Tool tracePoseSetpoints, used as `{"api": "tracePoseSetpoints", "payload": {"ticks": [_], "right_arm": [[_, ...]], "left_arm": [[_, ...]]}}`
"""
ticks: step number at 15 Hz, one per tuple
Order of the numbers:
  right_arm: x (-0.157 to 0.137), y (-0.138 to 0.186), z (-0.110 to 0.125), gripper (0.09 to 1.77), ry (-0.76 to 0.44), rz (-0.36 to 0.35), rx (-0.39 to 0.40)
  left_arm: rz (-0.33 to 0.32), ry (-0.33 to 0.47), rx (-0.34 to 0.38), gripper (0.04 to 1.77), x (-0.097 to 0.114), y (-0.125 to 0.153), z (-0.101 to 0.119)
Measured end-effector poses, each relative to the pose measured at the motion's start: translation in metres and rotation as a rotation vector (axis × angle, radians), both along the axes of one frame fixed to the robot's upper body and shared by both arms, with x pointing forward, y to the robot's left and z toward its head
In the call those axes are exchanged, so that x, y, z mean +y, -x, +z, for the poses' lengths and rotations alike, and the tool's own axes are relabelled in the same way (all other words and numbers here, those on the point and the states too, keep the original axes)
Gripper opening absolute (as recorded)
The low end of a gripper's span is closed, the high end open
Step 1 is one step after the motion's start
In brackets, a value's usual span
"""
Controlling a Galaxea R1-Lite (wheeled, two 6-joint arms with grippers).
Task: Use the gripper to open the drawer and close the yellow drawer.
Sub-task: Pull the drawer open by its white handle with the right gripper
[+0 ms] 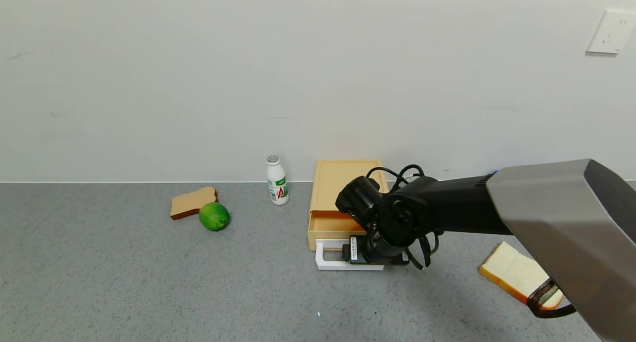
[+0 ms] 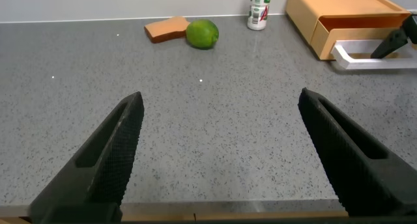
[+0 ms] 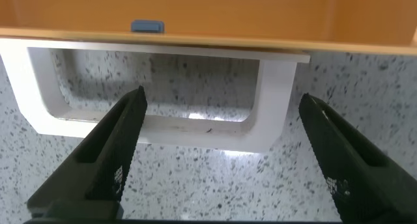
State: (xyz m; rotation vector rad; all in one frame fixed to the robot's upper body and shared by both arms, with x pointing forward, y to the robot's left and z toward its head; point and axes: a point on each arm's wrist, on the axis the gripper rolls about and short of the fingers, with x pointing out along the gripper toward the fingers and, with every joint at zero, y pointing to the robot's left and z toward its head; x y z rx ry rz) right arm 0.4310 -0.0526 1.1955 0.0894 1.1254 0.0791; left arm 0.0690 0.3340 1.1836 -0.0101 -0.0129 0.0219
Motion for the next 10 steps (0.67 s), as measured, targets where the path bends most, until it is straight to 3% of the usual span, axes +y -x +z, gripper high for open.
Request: {"api": "tracePoseSetpoints", "payload": {"ticks": [10], "right_arm": [[0.007, 0.028, 0.000, 1.71, 0.001, 0.034, 0.058]], "left_arm": [[0.000, 0.000, 0.000, 1.72, 0.000, 0.000, 0.000]]}}
